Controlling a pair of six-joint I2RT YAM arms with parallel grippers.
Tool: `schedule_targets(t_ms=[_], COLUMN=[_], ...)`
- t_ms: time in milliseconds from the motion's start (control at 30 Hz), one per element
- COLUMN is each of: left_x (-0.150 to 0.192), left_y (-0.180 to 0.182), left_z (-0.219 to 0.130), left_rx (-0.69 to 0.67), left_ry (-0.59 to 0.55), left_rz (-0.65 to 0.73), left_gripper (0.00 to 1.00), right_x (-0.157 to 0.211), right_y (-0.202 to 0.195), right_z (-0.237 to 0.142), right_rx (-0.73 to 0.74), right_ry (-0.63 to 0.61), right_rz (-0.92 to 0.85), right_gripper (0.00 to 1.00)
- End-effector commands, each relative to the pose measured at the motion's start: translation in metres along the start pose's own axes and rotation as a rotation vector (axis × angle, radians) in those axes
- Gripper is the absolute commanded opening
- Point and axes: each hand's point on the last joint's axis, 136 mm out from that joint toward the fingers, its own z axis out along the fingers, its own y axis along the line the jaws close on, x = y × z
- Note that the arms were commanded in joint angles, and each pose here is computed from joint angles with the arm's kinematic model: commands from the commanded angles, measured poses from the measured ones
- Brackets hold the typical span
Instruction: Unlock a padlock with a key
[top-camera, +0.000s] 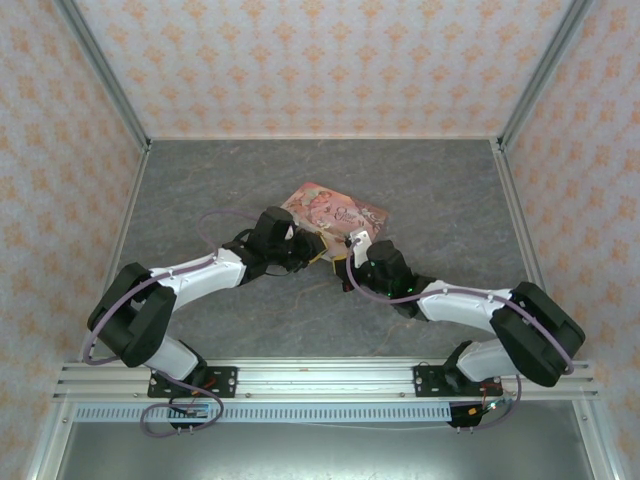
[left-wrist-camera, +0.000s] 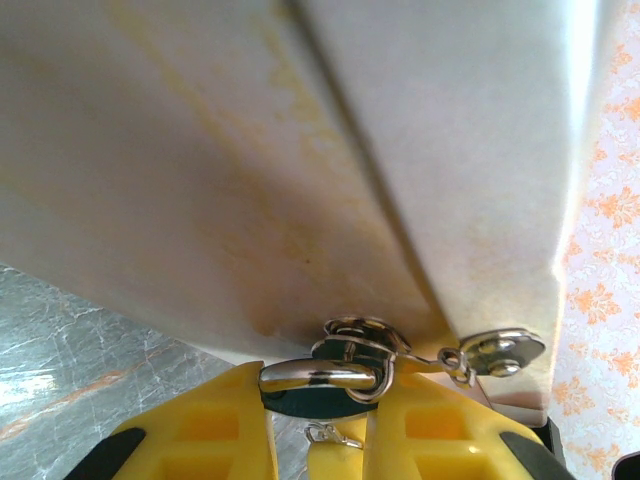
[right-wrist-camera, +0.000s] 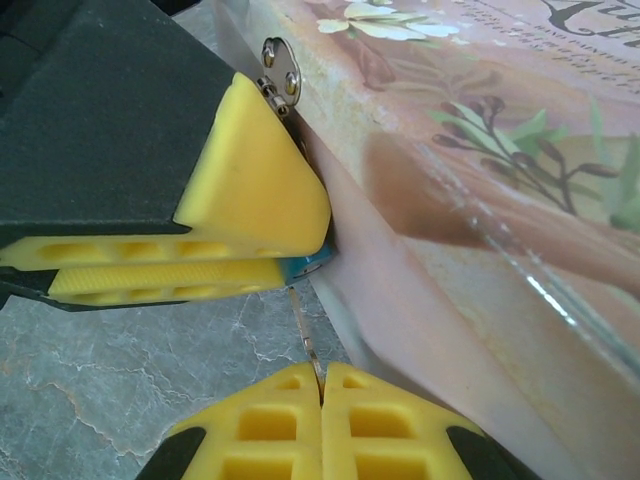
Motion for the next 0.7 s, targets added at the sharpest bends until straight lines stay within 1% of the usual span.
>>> schedule_targets(t_ms=[0,333,667], left_x=[-0.001,0.003,0.002], left_y=[-0.031,-0.032,-0.03], left_z=[-0.012,-0.013,-0.013], left_rx=[0.087,0.094,0.085], left_ry=[-0.01,-0.01,-0.019], left_rz=[0.012,0.009,0.01], left_gripper=[0.11,0.1,0.1], right_x=[-0.024,-0.027,-0.012], right_y=[0.01,0.01,-0.001], right_z=[0.001,0.003,-0.004], right_rx=[-0.033,-0.035,0.022], right_ry=[-0.074,-0.093,-0.04], right_rz=[0.001,0.012,0.003], right_gripper=[0.0,0.0,0.0])
